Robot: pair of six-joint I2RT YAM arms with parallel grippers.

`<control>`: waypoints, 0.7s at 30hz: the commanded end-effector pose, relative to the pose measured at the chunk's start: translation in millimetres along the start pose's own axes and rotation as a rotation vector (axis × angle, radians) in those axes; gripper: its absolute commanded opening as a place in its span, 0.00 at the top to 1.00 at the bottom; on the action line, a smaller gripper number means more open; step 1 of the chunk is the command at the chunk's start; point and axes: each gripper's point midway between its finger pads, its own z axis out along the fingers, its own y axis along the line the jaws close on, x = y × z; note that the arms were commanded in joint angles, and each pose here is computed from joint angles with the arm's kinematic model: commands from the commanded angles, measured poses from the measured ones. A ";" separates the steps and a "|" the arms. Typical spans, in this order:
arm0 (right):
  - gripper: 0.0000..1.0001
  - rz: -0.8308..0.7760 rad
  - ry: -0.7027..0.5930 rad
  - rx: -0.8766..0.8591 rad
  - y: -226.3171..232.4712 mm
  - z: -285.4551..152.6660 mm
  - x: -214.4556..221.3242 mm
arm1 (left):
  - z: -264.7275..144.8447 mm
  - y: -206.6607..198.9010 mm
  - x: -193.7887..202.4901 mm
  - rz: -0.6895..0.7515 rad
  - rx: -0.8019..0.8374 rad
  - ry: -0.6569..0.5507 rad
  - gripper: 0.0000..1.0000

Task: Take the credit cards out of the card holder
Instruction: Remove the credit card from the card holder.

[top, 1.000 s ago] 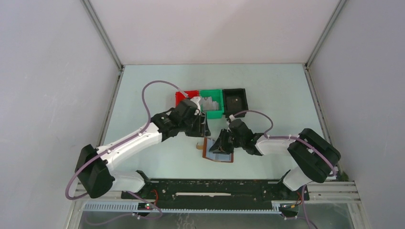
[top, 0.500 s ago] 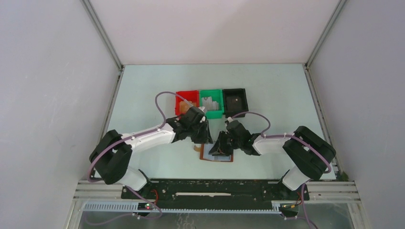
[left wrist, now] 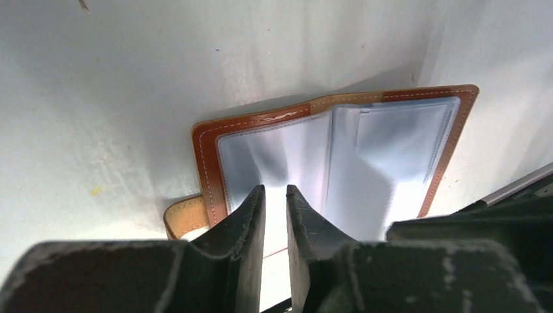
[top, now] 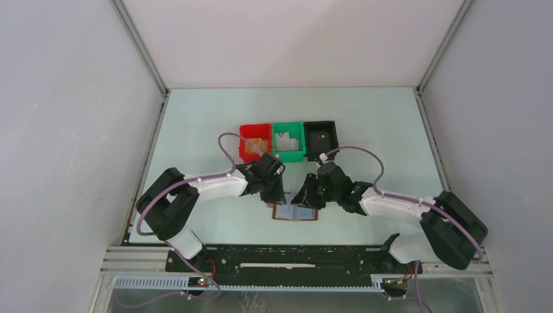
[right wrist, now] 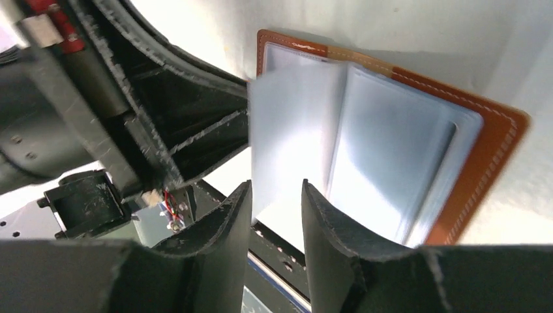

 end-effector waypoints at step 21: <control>0.54 0.017 -0.075 0.140 -48.4 -18.9 -11.9 | 13.4 7.3 2.5 -0.009 -0.018 0.018 0.78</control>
